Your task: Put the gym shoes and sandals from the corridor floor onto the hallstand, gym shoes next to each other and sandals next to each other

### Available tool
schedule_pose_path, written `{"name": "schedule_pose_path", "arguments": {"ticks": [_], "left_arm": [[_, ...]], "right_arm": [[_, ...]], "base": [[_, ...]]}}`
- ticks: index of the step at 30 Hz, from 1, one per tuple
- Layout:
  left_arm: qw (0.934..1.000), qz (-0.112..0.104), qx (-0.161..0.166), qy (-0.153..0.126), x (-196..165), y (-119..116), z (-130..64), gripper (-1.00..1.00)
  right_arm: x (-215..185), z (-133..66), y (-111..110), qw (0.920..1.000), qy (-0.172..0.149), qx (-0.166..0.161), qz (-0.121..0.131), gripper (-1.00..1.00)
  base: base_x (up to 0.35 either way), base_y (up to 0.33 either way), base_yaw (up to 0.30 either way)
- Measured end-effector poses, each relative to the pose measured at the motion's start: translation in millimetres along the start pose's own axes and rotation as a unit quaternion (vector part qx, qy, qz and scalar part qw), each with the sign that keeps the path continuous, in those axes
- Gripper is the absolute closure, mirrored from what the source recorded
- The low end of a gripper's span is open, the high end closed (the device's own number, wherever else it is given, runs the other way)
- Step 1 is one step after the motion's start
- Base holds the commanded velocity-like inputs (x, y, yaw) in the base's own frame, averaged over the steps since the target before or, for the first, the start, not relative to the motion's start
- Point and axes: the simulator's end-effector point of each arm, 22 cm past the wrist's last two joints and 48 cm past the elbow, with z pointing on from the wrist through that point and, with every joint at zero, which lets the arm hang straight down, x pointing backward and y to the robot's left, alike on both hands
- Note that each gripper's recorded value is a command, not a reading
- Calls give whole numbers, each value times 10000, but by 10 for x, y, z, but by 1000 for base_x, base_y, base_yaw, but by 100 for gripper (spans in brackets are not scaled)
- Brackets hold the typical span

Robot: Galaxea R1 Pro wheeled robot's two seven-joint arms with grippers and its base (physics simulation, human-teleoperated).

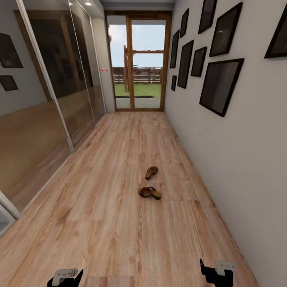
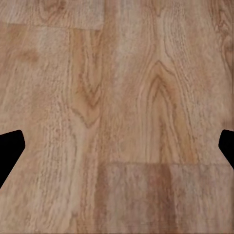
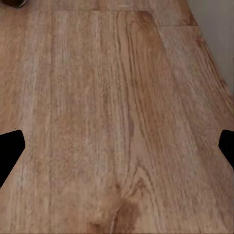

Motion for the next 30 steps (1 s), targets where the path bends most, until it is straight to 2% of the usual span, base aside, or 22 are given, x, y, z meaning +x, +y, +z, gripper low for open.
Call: {"name": "schedule_pose_path", "arguments": {"ticks": [12,23,30], "left_arm": [[10000,-5,-5,-2,-1,4,-1,-100],[10000,-2,-11,-4,-3,14,-2,-100],[10000,-2,-11,-3,-3,14,-3,-100]], "right_arm": [[-3,0,-3,10000,-6,-1,-2,-100],[-2,-1,8,10000,-4,-4,8,-100],[-1,0,5,10000,-2,4,11,-100]], "base": [[298,-139,0],[335,-17,3],[324,-62,168]]}}
